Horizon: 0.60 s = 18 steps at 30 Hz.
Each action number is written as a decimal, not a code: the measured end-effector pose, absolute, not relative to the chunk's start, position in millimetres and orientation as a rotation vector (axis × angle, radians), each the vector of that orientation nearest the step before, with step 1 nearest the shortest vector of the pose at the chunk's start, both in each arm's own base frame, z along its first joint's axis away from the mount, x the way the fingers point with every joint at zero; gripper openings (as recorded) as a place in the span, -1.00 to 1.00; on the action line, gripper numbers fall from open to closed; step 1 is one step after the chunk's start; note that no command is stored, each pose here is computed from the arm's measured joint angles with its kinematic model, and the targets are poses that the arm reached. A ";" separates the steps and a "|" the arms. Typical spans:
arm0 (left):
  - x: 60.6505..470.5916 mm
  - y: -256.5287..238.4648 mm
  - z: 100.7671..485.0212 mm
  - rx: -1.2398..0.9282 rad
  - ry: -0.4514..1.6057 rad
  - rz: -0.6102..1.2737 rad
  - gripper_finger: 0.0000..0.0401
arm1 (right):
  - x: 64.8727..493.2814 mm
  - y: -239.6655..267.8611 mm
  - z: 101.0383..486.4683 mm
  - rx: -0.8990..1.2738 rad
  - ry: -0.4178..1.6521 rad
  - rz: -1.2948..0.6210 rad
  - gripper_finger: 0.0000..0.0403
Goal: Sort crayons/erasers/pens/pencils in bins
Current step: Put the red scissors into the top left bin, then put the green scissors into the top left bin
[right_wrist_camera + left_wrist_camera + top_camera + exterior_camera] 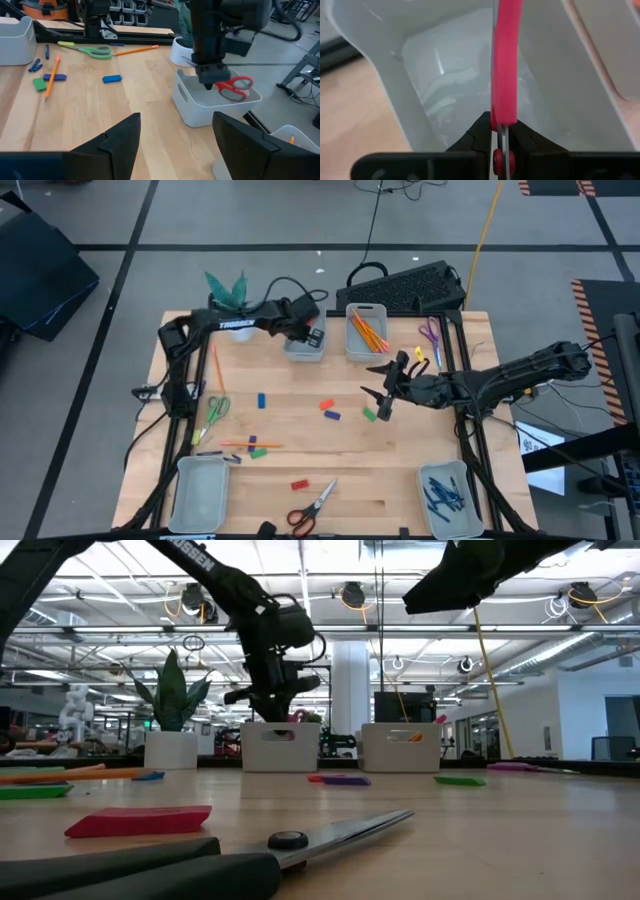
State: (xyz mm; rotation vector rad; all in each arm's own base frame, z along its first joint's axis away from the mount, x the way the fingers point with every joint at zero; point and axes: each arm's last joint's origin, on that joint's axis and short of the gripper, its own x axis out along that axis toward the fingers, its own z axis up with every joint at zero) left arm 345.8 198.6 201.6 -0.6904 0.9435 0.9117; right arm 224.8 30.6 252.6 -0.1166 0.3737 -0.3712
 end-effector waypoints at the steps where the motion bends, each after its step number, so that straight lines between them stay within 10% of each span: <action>1: 345.1 198.5 203.6 -0.687 0.942 0.910 -0.81 | 224.8 30.6 252.6 -0.117 0.374 -0.371 0.19; 8: 345.0 196.1 202.6 -0.738 0.960 0.875 -0.72 | 224.8 30.6 252.2 -0.118 0.376 -0.371 0.19; 18: 347.5 191.4 202.3 -0.813 0.981 0.747 -0.05 | 224.8 30.6 252.2 -0.118 0.376 -0.372 0.19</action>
